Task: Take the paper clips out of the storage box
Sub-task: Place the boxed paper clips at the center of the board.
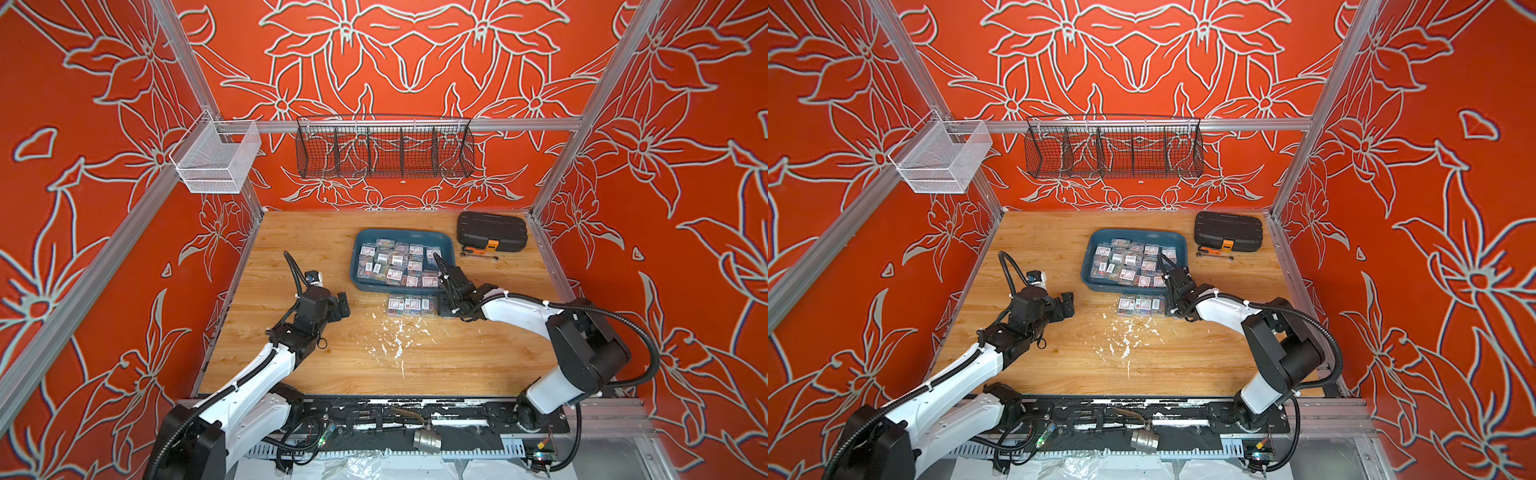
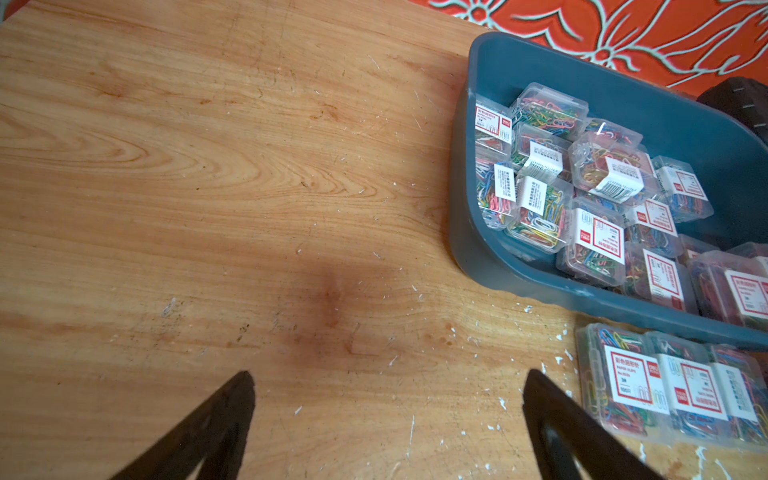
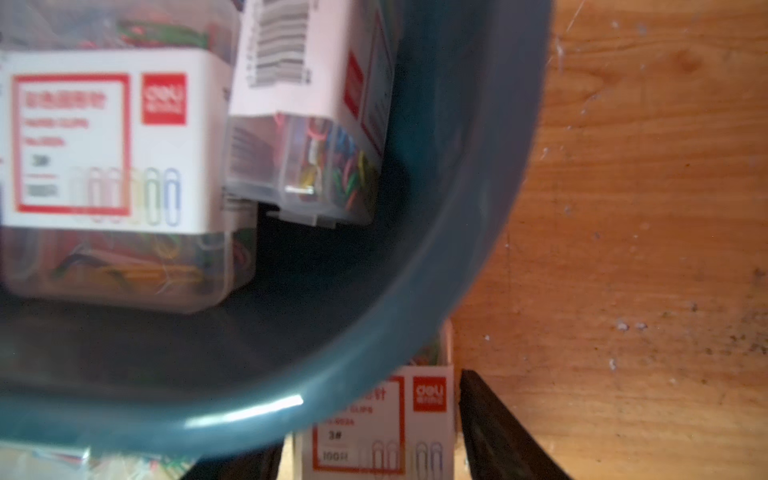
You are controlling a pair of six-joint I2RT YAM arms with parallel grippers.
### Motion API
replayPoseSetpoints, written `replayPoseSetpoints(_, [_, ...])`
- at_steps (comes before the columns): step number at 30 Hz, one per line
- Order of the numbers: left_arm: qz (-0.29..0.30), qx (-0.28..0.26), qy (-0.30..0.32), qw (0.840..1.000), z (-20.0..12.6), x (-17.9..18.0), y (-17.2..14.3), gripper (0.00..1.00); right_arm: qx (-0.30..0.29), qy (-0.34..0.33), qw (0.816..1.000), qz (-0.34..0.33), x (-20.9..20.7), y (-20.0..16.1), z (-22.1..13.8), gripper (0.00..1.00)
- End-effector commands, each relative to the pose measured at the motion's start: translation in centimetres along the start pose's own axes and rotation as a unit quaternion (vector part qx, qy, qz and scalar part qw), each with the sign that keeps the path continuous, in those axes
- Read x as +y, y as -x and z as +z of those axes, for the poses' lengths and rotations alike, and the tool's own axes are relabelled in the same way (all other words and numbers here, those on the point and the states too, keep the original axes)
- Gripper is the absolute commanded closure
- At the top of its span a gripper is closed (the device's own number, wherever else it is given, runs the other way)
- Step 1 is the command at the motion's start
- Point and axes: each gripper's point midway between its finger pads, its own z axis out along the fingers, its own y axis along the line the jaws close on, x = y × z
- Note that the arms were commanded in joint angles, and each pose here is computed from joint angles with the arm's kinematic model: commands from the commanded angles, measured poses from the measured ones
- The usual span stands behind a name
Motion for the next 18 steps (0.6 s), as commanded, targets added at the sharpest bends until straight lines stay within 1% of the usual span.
replayPoseSetpoints(1, [-0.004, 0.000, 0.005, 1.000, 0.0, 0.3, -0.1, 0.02, -0.011, 0.014, 1.000, 0.025, -0.4, 0.2, -1.2, 0.32])
replayPoseSetpoints(6, [-0.007, -0.003, 0.007, 1.000, -0.1, 0.4, -0.1, 0.02, -0.033, 0.030, 0.998, 0.049, -1.3, -0.3, -1.9, 0.37])
replayPoseSetpoints(10, [-0.005, -0.002, 0.005, 1.000, 0.0, 0.3, -0.1, 0.02, -0.040, 0.056, 0.995, 0.071, -1.5, -0.8, -1.6, 0.40])
replayPoseSetpoints(15, [-0.006, 0.002, 0.009, 1.000, 0.1, 0.4, -0.1, 0.02, -0.044, 0.121, 0.989, 0.077, 0.3, -0.7, -1.4, 0.43])
replayPoseSetpoints(18, [-0.006, 0.001, 0.010, 1.000, 0.1, 0.4, -0.1, 0.02, -0.041, 0.140, 0.986, 0.078, 1.2, -0.5, -1.2, 0.46])
